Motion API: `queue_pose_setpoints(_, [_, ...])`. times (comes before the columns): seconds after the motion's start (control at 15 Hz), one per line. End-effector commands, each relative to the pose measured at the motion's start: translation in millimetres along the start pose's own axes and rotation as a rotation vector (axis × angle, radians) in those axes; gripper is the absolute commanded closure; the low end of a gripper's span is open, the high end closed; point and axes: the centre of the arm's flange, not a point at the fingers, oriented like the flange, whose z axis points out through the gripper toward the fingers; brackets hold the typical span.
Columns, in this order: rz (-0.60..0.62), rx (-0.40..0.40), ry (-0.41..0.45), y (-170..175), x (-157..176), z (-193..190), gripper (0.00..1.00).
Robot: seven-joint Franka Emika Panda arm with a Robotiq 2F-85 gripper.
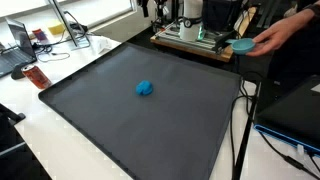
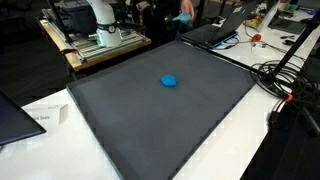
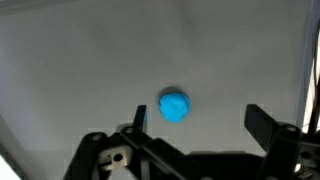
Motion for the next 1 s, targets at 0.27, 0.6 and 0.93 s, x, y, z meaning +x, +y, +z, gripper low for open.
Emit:
queue_pose_setpoints(0.27, [0.0,0.0,0.0,0.0,0.0,0.0,0.0])
queue_pose_setpoints(0.6, [0.0,0.0,0.0,0.0,0.0,0.0,0.0])
queue_pose_setpoints(0.93, [-0.069,0.096,-0.17,-13.2,-12.6,3.0,0.0])
